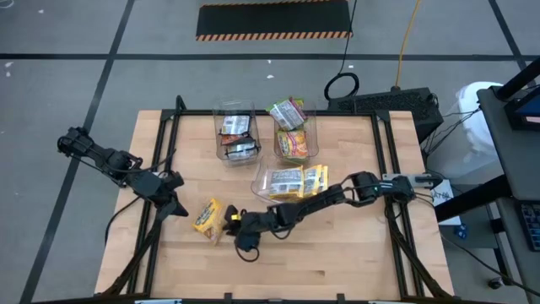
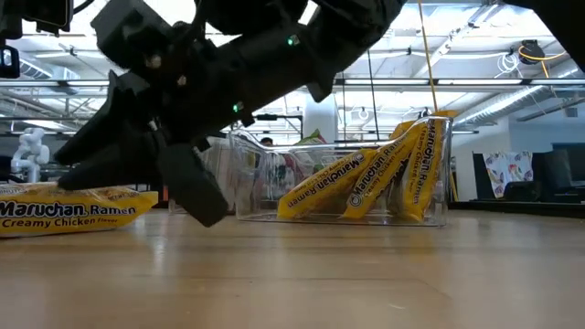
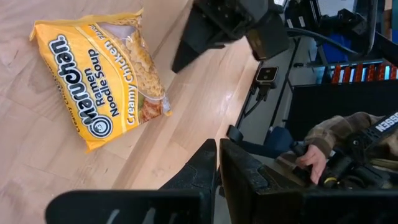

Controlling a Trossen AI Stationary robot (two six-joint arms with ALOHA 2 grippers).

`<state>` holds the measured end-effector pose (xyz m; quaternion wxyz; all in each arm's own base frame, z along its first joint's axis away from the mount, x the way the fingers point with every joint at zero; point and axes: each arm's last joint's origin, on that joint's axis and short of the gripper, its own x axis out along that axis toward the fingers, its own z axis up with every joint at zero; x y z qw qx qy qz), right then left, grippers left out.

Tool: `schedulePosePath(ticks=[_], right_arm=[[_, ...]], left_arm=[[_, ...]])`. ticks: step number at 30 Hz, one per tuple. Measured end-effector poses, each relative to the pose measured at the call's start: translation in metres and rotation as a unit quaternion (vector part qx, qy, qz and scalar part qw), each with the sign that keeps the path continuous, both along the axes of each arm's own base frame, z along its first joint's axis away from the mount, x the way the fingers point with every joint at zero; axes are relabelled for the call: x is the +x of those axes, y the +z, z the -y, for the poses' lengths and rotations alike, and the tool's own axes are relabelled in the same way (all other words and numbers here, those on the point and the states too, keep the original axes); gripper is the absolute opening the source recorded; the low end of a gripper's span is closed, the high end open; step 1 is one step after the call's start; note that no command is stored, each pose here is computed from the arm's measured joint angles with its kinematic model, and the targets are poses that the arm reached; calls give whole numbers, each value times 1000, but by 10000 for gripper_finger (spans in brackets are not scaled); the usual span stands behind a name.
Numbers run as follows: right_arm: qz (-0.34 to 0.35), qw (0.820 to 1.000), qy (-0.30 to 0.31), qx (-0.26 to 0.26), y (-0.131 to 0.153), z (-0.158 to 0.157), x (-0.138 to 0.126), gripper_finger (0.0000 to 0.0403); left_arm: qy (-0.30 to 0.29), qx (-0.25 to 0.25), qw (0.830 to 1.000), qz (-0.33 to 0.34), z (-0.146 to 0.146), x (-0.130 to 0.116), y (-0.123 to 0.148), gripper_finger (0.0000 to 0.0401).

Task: Sort Maruchan noodles
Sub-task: Put the yellow noodle pack into the bottom transparent bin

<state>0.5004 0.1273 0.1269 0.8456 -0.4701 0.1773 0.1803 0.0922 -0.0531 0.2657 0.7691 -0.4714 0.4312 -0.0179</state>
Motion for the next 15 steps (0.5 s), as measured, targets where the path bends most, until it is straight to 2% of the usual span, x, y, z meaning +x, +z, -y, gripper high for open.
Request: schedulePosePath(ticks=[4, 10, 15], right_arm=[[31, 999, -37, -18, 5, 9, 4, 110], [23, 994, -89, 61, 5, 26, 8, 110], [21, 990, -94, 100, 5, 37, 11, 110]], left_arm=[[2, -2, 1000, -1, 0, 0, 0, 26], [4, -4, 1000, -2, 0, 0, 0, 26], [6, -6, 1000, -3, 0, 0, 0, 26]])
